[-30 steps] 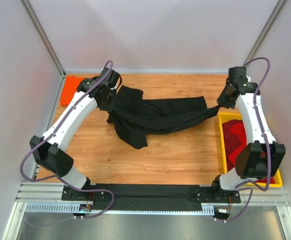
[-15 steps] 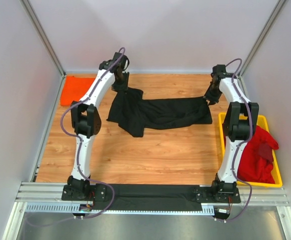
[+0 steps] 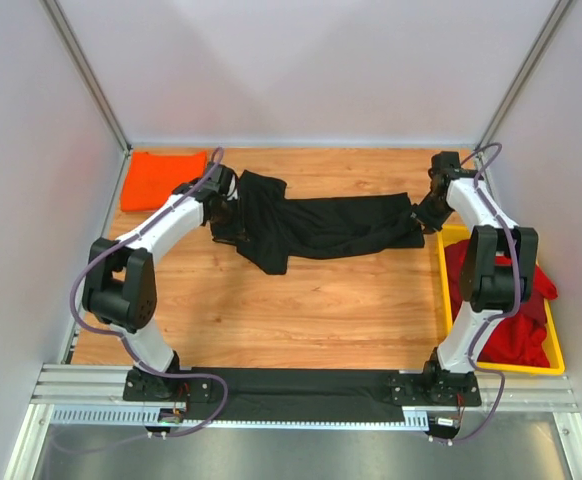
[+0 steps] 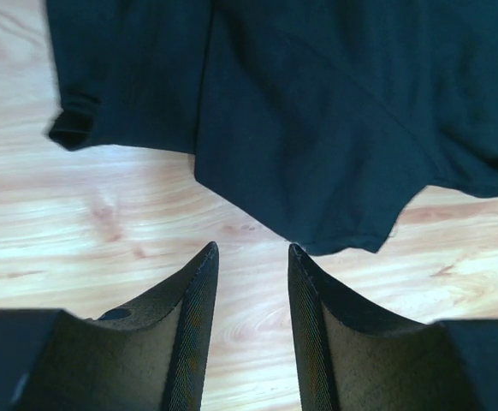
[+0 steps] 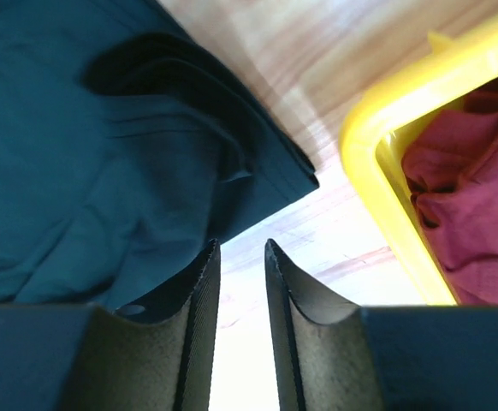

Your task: Fold and stack the t-shirts

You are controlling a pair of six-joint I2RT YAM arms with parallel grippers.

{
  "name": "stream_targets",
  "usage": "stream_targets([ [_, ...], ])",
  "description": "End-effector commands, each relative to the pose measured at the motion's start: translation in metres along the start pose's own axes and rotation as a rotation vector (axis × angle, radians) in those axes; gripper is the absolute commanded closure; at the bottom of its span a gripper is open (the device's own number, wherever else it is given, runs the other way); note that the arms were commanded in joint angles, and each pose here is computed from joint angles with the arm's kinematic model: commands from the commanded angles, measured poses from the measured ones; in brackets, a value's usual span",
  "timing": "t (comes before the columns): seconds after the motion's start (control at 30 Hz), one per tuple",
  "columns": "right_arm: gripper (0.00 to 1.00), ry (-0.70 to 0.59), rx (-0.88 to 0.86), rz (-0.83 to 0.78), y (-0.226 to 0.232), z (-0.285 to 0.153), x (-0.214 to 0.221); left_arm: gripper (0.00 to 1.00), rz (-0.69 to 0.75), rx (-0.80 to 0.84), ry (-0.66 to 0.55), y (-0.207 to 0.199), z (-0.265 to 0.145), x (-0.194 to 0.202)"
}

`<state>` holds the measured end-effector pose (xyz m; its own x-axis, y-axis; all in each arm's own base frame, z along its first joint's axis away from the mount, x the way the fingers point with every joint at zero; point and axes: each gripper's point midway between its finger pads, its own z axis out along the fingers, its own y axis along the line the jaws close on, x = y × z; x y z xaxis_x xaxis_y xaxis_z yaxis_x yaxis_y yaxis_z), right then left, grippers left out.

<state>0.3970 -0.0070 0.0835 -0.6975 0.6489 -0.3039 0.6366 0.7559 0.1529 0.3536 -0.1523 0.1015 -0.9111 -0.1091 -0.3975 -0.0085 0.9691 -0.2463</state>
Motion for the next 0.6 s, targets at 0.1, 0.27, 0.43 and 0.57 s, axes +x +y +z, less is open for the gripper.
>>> stream_targets([
  [0.1,0.73,-0.038,-0.027,0.085,0.011,0.027,-0.014,0.55,-0.075,0.058,0.057,-0.012,0.036,0.017],
  [0.27,0.72,-0.077,-0.013,0.11,0.013,0.039,-0.026,0.55,-0.08,0.038,0.072,-0.007,0.043,0.022],
  [0.43,0.71,-0.055,0.006,0.126,0.011,0.055,-0.028,0.55,-0.083,0.031,0.079,-0.007,0.048,0.022],
  [0.57,0.7,-0.069,0.024,0.127,0.01,0.061,-0.035,0.55,-0.08,0.008,0.077,-0.003,0.05,0.022],
])
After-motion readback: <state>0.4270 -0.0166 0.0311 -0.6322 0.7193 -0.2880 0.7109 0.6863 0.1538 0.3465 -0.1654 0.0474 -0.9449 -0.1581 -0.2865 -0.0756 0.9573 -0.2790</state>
